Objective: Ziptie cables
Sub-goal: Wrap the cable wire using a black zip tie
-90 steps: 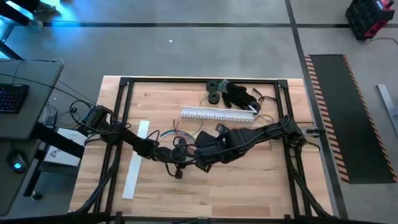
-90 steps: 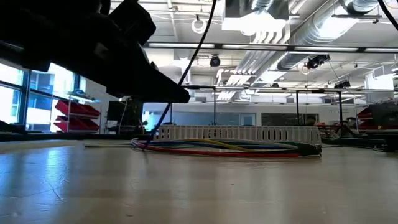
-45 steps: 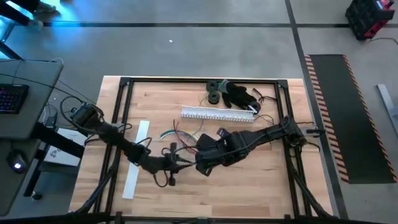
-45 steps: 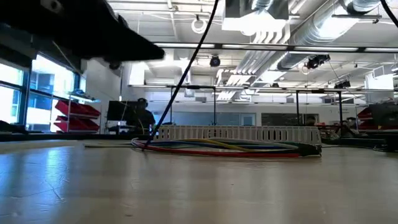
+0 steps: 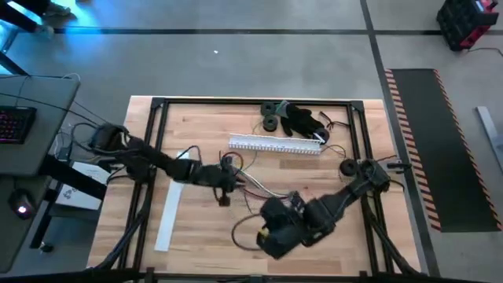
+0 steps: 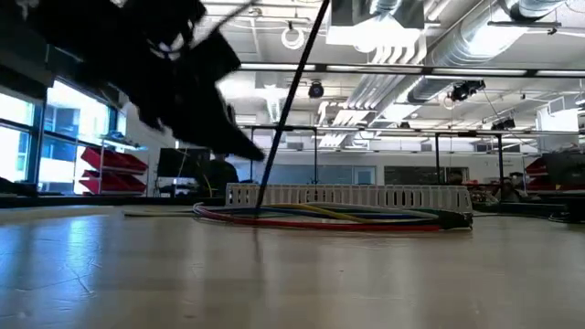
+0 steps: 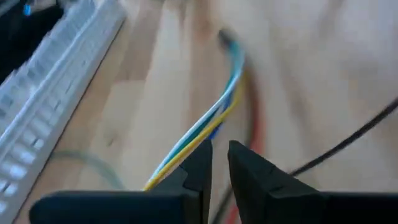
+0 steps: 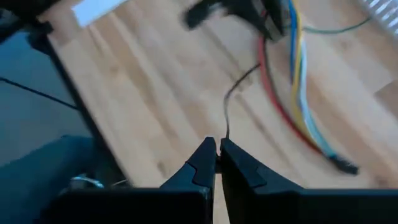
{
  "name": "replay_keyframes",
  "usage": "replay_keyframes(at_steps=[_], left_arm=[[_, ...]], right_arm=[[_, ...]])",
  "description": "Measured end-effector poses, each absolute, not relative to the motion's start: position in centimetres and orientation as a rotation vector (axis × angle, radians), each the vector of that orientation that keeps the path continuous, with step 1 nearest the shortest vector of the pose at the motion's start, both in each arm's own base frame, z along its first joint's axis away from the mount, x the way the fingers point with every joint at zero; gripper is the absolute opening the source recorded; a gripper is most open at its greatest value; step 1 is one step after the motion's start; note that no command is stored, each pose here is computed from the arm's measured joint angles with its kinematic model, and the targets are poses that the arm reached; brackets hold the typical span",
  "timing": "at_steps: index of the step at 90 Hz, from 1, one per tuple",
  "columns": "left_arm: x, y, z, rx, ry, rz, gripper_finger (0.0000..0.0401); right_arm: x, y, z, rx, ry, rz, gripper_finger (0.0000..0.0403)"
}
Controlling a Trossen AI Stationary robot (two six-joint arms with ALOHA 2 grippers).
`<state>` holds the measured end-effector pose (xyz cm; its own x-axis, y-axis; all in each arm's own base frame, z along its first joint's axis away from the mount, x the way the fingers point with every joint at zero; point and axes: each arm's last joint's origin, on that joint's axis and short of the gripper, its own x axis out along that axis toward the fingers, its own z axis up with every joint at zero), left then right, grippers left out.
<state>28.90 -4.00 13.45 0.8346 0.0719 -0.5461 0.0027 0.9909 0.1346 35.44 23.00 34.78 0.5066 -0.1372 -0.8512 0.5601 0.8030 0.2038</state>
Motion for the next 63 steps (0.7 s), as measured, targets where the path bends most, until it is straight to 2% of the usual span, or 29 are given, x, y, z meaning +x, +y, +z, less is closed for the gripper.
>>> replay_keyframes(at_steps=[10,19,30,42,54,63], left_arm=[[29.6,-2.3,12.2,0.144,0.625,0.072,0.0038],[30.6,-1.2,11.8,0.11,0.652,-0.006,0.0051],[32.3,-0.5,12.1,0.123,0.672,-0.095,0.0089],[33.6,-0.2,11.8,0.24,0.789,-0.144,0.0141],[34.8,0.0,11.4,0.353,0.887,-0.093,0.0181],[35.3,0.3,11.1,0.355,0.936,-0.093,0.0193]], right_arm=[[35.4,24.2,34.3,0.512,0.937,-0.423,0.0],[35.7,25.0,33.5,0.504,0.941,-0.416,0.0],[35.9,25.5,32.7,0.495,0.961,-0.415,0.0],[36.1,25.6,32.4,0.478,0.969,-0.408,0.0],[36.1,25.6,32.4,0.463,0.965,-0.397,0.0],[36.1,25.6,32.4,0.45,0.966,-0.388,0.0]])
